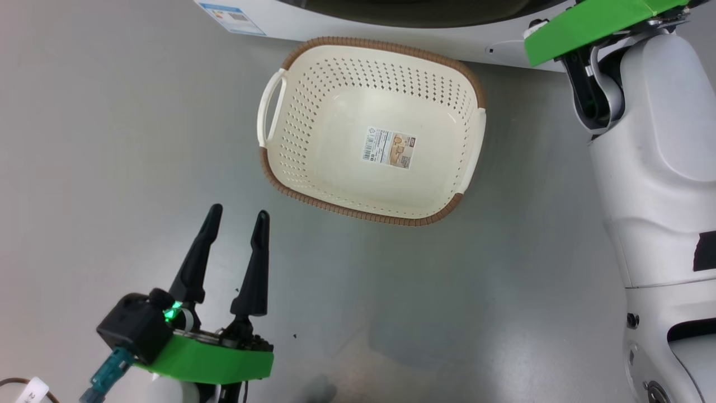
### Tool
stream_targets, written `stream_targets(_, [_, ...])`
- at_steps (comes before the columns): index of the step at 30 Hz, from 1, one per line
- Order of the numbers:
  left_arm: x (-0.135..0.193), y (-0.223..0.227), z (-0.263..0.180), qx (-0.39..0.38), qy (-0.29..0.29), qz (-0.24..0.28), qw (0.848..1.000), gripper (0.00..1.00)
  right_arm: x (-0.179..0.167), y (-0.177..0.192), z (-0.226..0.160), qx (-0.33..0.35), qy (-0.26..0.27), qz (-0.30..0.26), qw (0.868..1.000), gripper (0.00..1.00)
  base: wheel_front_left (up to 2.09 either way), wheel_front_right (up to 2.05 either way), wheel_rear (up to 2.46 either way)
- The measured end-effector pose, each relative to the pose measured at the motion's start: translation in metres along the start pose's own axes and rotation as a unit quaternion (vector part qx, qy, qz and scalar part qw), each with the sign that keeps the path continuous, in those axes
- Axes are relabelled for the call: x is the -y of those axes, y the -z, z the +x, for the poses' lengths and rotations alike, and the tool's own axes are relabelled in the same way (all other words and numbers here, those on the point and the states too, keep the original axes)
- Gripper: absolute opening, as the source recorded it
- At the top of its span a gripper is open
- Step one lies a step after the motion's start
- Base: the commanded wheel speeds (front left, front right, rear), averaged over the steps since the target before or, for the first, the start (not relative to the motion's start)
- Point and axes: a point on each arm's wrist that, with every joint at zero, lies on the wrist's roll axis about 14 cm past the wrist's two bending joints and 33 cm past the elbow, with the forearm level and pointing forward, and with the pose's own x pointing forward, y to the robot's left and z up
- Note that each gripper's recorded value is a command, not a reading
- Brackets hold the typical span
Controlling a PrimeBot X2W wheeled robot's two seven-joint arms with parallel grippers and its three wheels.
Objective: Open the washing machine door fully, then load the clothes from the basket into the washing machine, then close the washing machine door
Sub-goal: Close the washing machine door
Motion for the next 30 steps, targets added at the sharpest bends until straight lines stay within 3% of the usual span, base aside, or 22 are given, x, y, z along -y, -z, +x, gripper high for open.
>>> stream_targets(18, [0.002, -0.002, 0.004, 0.005, 0.005, -0.004, 1.0, 1.0, -0.005, -0.006, -0.005, -0.005, -0.012, -0.015, 1.0, 0.0, 0.0, 0.0, 0.0])
stream_targets(24, [0.003, -0.016, 0.003, 0.027, 0.007, -0.006, 1.0, 1.0, -0.014, 0.019, -0.043, -0.053, -0.014, 0.005, 0.998, 0.0, 0.0, 0.0, 0.0])
stream_targets(30, [0.004, -0.028, 0.002, 0.044, 0.009, -0.009, 0.999, 1.0, -0.02, 0.019, -0.067, -0.069, -0.016, 0.0, 0.997, 0.0, 0.0, 0.0, 0.0])
